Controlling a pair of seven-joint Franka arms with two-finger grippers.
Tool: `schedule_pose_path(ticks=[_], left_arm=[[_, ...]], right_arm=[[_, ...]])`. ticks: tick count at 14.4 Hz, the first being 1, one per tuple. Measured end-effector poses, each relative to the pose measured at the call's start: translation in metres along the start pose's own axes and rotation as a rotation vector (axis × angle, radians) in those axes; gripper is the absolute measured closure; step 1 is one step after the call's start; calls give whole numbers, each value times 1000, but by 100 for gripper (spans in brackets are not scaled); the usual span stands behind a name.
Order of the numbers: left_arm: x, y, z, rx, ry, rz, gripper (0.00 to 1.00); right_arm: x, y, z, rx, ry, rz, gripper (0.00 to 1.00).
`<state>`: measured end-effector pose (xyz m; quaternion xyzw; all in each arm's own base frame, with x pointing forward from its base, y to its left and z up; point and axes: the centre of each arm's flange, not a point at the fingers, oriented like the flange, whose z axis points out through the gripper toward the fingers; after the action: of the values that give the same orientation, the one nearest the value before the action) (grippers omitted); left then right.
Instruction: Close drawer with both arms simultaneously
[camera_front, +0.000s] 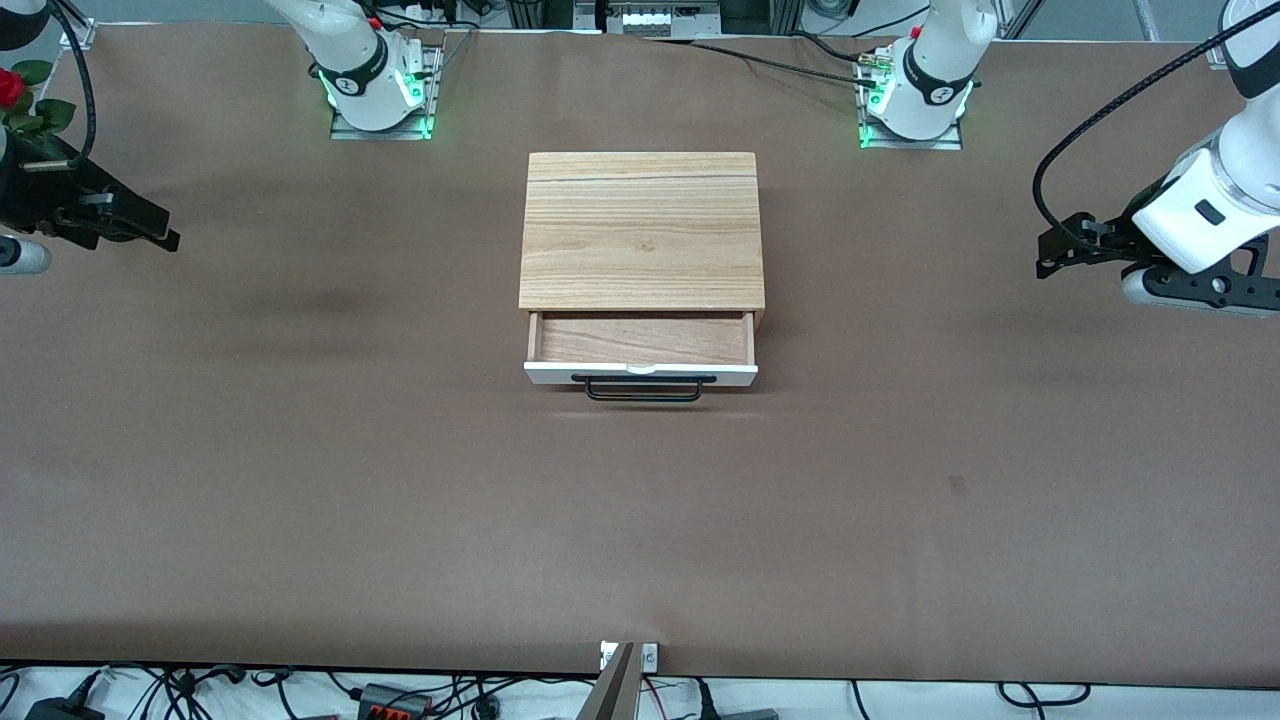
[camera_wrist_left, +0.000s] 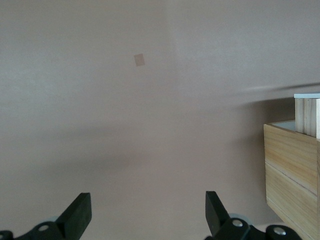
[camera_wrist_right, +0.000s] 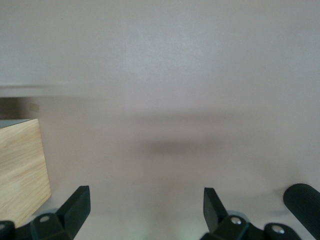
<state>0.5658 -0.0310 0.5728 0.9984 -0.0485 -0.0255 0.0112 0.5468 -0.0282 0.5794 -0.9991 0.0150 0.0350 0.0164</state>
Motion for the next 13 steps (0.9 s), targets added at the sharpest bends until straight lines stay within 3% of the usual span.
schedule_pose_path(ticks=[9, 13], left_arm=[[3, 3, 0, 0, 3, 6, 0], [25, 14, -1, -3, 23, 28, 0]], right_arm=[[0, -1, 1, 0, -7, -2, 0], [8, -23, 29, -3, -91, -40, 0]])
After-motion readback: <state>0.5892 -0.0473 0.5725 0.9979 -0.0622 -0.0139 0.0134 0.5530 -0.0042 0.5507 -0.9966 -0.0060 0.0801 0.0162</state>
